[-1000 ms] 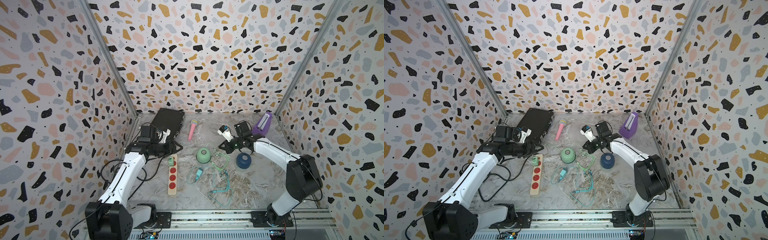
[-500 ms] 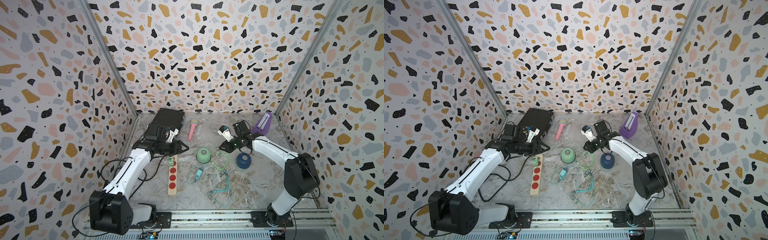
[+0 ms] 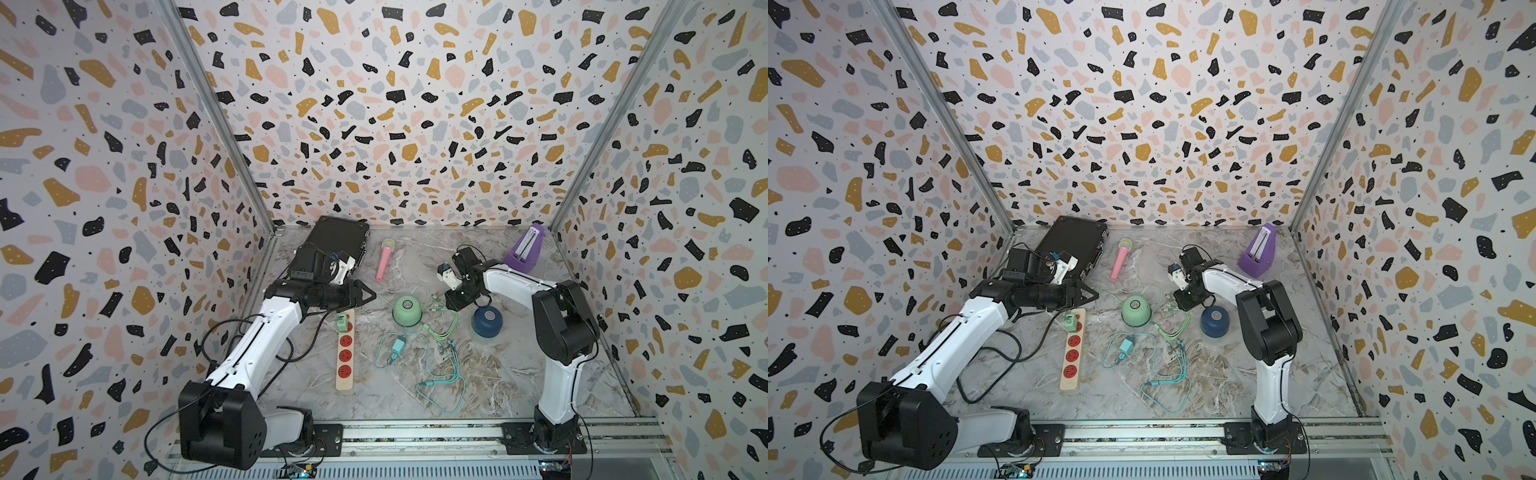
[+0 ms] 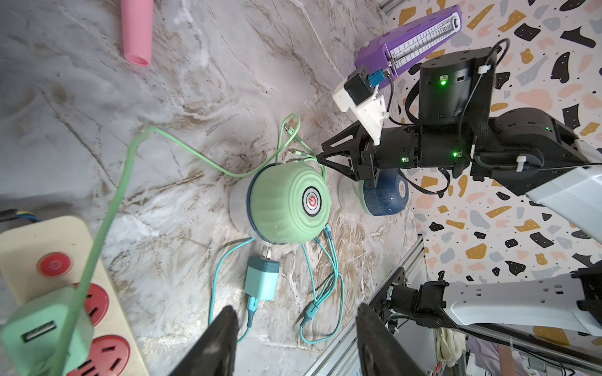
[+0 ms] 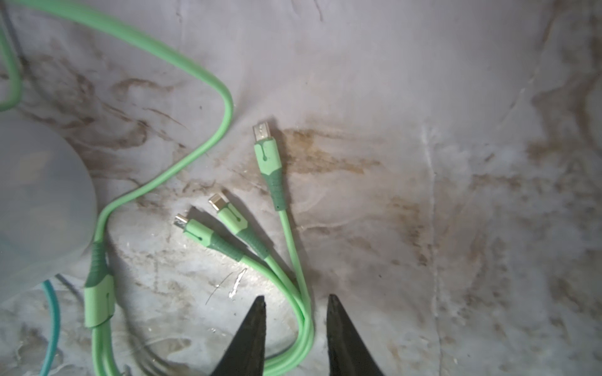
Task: Charge the cordless meat grinders
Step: Pick up the charging cable from the center of the board.
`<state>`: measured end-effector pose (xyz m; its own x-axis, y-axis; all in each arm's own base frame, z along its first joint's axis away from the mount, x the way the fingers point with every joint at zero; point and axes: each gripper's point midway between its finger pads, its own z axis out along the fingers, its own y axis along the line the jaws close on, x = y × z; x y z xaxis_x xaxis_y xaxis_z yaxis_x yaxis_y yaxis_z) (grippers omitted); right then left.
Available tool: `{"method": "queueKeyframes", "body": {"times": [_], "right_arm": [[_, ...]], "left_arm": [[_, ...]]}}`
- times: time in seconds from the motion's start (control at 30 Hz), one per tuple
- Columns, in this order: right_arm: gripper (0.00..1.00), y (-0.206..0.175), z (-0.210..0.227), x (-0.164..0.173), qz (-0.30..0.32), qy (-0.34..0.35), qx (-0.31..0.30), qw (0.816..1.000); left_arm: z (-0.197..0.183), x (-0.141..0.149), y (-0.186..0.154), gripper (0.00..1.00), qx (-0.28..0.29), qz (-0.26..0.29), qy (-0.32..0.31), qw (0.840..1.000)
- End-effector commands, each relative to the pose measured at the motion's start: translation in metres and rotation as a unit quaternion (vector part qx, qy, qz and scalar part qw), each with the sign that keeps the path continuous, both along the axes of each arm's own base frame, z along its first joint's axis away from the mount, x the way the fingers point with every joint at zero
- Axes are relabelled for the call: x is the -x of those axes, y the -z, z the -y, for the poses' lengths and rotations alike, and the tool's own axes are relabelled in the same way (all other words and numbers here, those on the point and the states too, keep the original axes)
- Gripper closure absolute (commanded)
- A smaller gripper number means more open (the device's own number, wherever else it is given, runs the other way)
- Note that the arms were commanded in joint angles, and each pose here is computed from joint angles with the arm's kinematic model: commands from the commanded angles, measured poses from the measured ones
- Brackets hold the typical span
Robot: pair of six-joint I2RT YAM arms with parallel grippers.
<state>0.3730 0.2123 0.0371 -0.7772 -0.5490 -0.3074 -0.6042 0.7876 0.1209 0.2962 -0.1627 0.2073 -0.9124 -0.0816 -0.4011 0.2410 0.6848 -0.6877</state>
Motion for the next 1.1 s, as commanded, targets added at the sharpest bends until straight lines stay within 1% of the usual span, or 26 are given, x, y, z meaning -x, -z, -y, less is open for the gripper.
{"method": "queueKeyframes", "body": {"times": [0.0,0.13,0.3,0.4,0.5,0.57,0.77,0.93,1.07], "right_arm": [[0.67,-0.005,0.007,0.0,-0.007,0.008,0.025,1.0],[0.68,0.005,0.014,0.004,-0.024,0.011,0.048,0.998],[0.82,0.01,0.013,0.008,-0.031,0.002,0.059,0.998],[0.88,0.011,0.008,0.013,-0.041,0.0,0.05,0.998],[0.96,0.007,0.006,0.016,-0.048,0.004,0.044,0.998],[0.99,-0.001,0.005,0.015,-0.041,0.005,0.037,0.998],[1.0,-0.032,0.004,0.013,-0.007,0.003,0.02,1.0],[1.0,-0.057,0.004,0.016,0.014,-0.001,0.007,1.0],[1.0,-0.077,-0.002,0.026,0.021,-0.013,-0.029,0.999]], "left_arm": [[0.003,-0.005,-0.006,0.42,0.004,0.015,0.005,1.0],[0.003,-0.005,-0.005,0.42,0.004,0.012,0.007,1.0],[0.003,-0.006,-0.004,0.42,0.003,0.013,0.006,1.0],[0.003,-0.006,-0.005,0.42,0.003,0.014,0.006,1.0],[0.003,-0.006,-0.007,0.42,0.001,0.017,0.006,1.0],[0.002,-0.005,-0.008,0.42,-0.001,0.019,0.006,1.0],[0.002,-0.004,-0.011,0.42,0.001,0.021,0.007,1.0],[0.005,-0.007,-0.023,0.42,0.011,0.031,0.01,0.999],[0.008,-0.008,-0.032,0.42,0.023,0.035,0.014,0.999]]}}
